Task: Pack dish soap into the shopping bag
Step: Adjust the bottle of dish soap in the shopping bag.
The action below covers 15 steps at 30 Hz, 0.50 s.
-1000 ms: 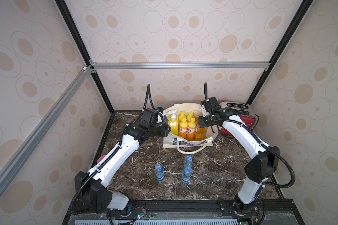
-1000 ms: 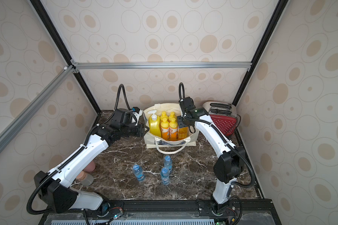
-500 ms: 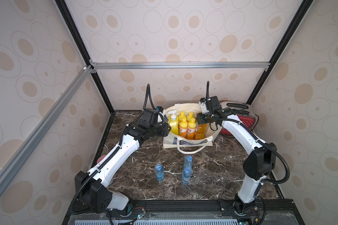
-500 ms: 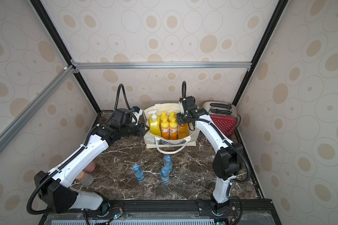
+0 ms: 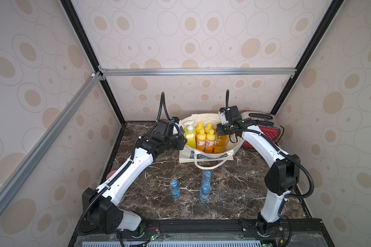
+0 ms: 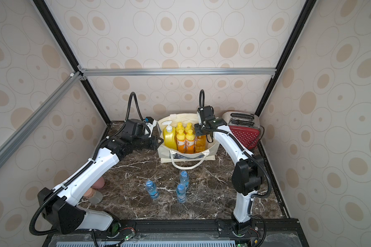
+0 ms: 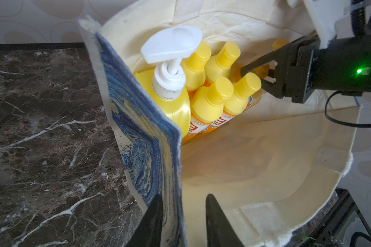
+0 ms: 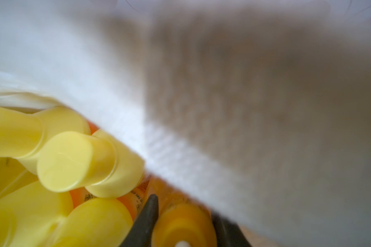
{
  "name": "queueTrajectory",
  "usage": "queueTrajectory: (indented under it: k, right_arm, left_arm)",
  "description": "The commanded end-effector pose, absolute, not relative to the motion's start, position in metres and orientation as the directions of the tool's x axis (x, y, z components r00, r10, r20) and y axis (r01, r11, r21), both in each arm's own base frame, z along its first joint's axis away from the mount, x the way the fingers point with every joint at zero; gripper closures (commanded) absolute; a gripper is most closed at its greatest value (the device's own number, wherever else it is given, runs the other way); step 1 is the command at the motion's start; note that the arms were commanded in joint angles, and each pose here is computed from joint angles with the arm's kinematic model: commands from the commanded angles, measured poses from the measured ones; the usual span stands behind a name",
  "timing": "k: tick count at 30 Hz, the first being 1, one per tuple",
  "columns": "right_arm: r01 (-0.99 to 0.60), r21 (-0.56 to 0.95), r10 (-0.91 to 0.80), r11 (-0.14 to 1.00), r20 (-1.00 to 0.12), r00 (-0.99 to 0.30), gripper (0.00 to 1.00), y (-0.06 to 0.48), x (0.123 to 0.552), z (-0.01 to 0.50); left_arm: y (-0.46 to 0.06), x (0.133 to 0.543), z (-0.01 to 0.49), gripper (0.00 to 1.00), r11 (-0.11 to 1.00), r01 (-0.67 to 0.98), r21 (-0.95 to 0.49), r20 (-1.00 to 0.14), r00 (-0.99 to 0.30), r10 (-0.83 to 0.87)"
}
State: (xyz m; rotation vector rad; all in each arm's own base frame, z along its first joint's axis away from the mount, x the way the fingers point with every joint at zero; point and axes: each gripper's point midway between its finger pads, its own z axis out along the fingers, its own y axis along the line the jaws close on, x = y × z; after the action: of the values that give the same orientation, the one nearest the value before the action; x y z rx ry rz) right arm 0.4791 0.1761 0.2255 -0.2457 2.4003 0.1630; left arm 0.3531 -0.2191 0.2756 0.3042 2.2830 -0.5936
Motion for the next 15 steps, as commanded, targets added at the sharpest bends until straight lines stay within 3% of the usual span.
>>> queueTrajectory:
  k: [1,15]
  right_arm:
    - [-0.149,0.096,-0.037,0.984,-0.712,-0.701,1.0,0.173,0.483,0.256]
    - [-0.03,0.127,0.079,0.991,-0.765,-0.64,1.0,0.172,0.494,0.292]
  left_arm:
    - [-0.22,0.35,0.286,0.71,0.857,0.4,-0.326,-0.736,-0.676,0.036]
    - [-0.222,0.348,0.289,0.75,0.848,0.409,-0.337,-0.736,-0.677,0.034]
